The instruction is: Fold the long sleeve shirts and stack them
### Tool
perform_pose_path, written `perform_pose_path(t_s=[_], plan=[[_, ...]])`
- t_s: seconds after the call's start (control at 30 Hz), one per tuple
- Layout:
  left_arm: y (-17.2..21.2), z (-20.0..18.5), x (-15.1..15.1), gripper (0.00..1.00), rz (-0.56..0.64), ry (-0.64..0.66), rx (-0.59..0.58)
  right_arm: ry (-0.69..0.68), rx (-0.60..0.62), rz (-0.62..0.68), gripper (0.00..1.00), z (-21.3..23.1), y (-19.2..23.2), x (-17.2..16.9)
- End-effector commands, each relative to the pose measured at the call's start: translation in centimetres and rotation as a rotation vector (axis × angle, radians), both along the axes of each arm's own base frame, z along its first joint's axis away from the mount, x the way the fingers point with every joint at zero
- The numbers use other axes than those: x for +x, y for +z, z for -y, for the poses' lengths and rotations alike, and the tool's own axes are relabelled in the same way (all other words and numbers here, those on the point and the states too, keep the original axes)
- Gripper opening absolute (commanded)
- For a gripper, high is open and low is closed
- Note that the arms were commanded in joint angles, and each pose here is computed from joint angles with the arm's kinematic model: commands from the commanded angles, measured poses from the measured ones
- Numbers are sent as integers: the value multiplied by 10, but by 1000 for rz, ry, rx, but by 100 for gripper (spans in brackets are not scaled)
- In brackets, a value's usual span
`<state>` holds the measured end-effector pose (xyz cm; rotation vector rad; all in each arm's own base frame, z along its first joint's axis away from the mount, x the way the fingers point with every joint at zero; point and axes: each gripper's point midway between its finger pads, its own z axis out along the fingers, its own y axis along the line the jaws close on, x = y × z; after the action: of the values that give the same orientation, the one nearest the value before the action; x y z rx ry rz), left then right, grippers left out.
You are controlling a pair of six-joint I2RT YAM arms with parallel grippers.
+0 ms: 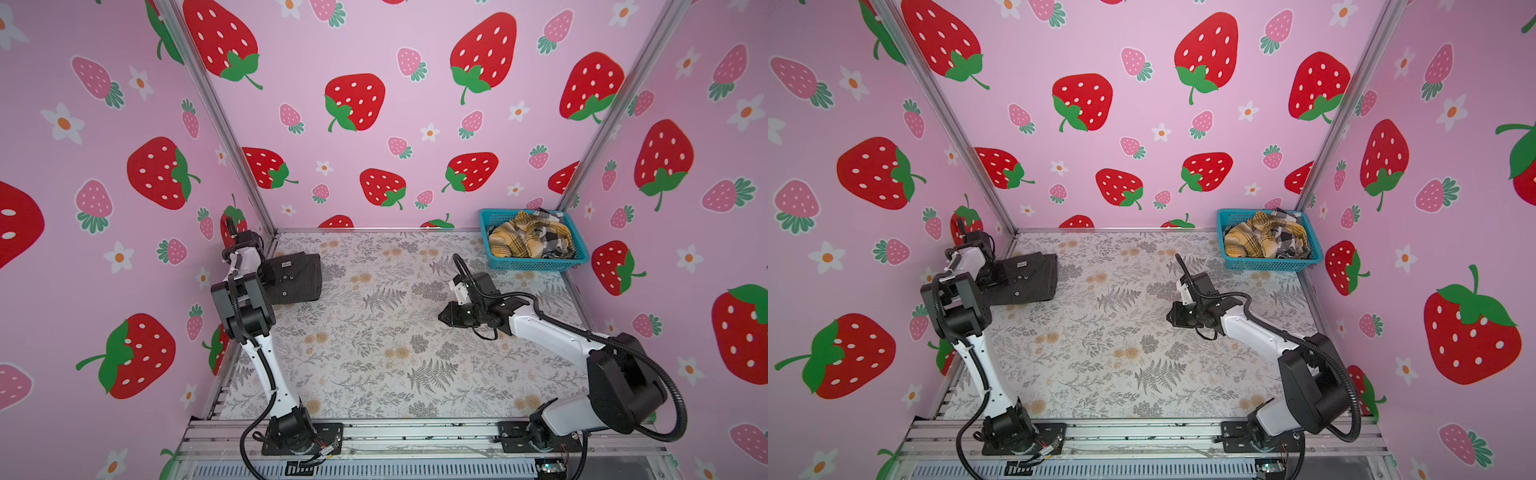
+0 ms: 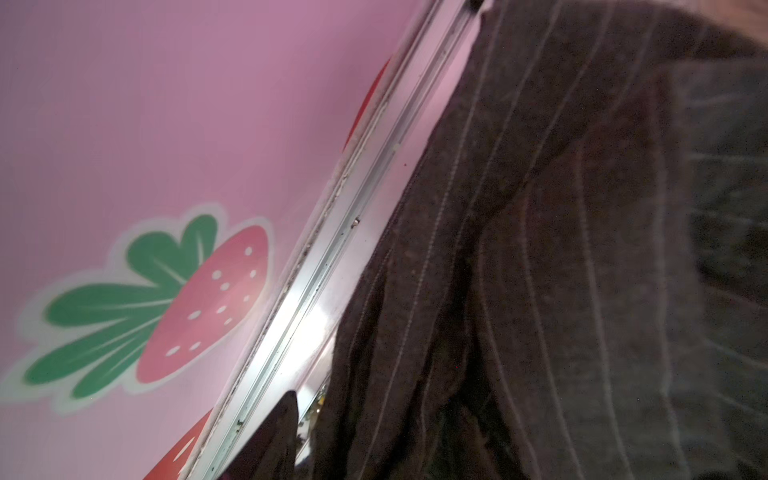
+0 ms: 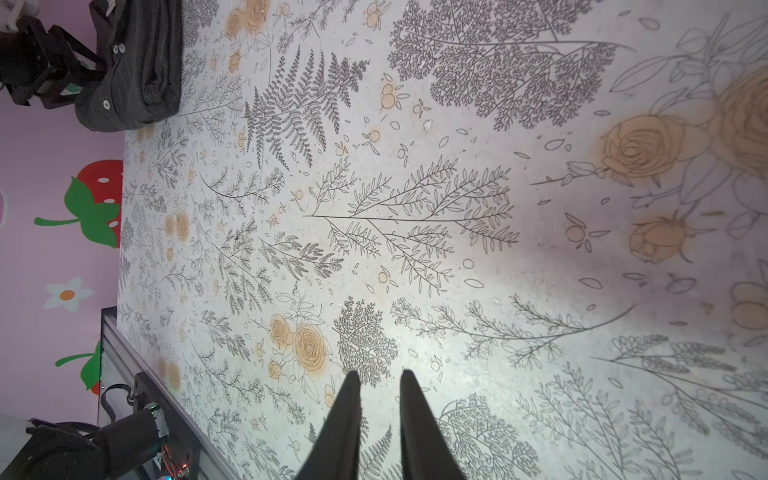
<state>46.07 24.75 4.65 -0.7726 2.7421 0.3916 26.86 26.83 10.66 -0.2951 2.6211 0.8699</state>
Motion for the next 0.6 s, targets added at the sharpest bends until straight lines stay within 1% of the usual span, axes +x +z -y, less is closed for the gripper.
perform_pose_path(t_s=[0.0,0.07,0.17,0.27,0.3,0.37,0.4,0.57], plan=[[65,-13,-13,57,83,113,60,0,13,32,21,-2,18,-1],[81,-7,-22,55,128,148,49,8,11,38,21,-2,19,-4],[90,10,-33,46,204,175,-6,9,18,43,19,-2,21,-8],[87,19,-42,24,237,203,-44,10,29,48,18,-4,24,-10],[83,19,-44,14,233,217,-53,11,31,52,18,-4,25,-11],[72,16,-49,3,212,244,-77,11,28,59,17,-4,27,-12],[66,15,-50,0,204,253,-94,10,24,61,17,-3,27,-13],[35,8,-52,0,147,255,-114,-2,14,55,17,1,25,-15]])
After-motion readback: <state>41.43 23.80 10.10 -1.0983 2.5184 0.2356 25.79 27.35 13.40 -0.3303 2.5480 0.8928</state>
